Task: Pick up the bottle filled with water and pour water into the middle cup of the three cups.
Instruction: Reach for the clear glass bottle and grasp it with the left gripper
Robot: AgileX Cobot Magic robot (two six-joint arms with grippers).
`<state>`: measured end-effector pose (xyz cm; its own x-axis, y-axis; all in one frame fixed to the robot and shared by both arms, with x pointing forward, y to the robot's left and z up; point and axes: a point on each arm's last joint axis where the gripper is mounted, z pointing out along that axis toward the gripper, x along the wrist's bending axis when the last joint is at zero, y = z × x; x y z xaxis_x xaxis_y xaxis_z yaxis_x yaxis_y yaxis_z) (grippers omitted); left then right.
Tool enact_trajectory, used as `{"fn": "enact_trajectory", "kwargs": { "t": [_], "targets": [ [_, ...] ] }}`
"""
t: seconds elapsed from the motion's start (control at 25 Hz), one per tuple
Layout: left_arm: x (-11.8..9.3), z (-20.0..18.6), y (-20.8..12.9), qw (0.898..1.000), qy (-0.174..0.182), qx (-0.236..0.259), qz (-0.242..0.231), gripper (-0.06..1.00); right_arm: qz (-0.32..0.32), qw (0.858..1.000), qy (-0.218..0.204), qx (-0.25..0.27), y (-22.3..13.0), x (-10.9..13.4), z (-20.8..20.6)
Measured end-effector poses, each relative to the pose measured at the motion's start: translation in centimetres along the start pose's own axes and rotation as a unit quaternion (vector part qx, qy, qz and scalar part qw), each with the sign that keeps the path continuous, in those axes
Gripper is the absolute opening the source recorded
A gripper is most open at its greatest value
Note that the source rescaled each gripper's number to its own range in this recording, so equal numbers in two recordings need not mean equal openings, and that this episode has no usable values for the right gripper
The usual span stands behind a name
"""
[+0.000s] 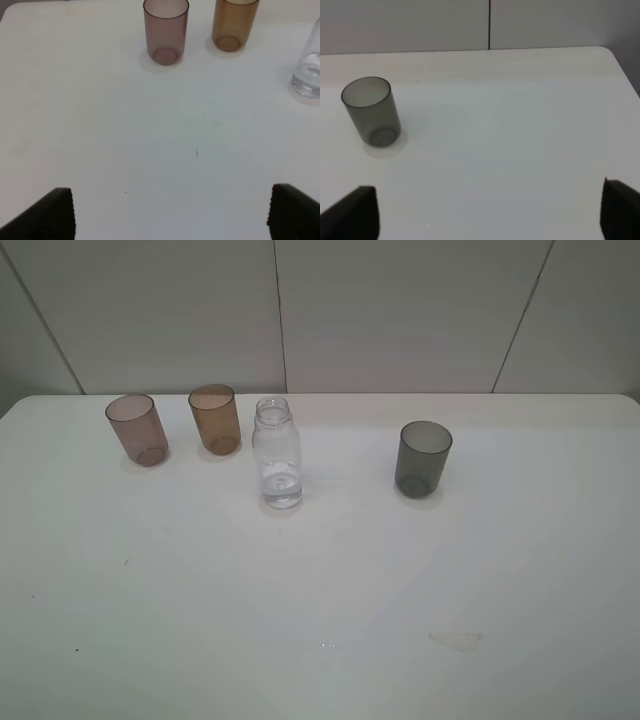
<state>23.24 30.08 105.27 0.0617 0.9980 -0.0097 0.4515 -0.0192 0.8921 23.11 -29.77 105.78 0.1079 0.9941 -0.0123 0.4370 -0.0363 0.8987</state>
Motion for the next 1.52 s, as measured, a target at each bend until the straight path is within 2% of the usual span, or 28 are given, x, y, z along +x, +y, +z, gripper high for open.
{"fn": "enact_trajectory", "kwargs": {
  "t": [0.64,0.72,0.88,1.04,1.32,1.44,1.52],
  "targets": [
    [0.0,0.0,0.0,1.000,0.000,-0.001,0.000,0.96,0.000,1.000,0.000,0.000,0.0,0.0,0.0],
    [-0.1,-0.3,0.5,1.000,-0.003,-0.020,-0.002,0.96,0.000,1.000,0.000,0.000,0.0,0.0,0.0],
    [-0.7,-0.4,2.6,0.996,-0.042,-0.079,-0.028,0.96,0.000,1.000,0.000,0.000,0.0,0.0,0.0],
    [-1.1,1.8,4.8,0.994,-0.064,-0.078,-0.040,0.96,0.000,1.000,0.000,0.000,0.0,0.0,0.0],
    [-1.1,9.0,8.0,0.996,-0.063,-0.022,-0.059,0.96,0.000,1.000,0.000,0.000,0.0,0.0,0.0],
    [-0.9,12.9,8.5,0.998,-0.051,0.004,-0.048,0.96,0.000,1.000,0.000,0.000,0.0,0.0,0.0],
    [-1.6,15.1,8.7,0.997,-0.063,0.018,-0.029,0.96,0.000,1.000,0.000,0.000,0.0,0.0,0.0]
  ]
}}
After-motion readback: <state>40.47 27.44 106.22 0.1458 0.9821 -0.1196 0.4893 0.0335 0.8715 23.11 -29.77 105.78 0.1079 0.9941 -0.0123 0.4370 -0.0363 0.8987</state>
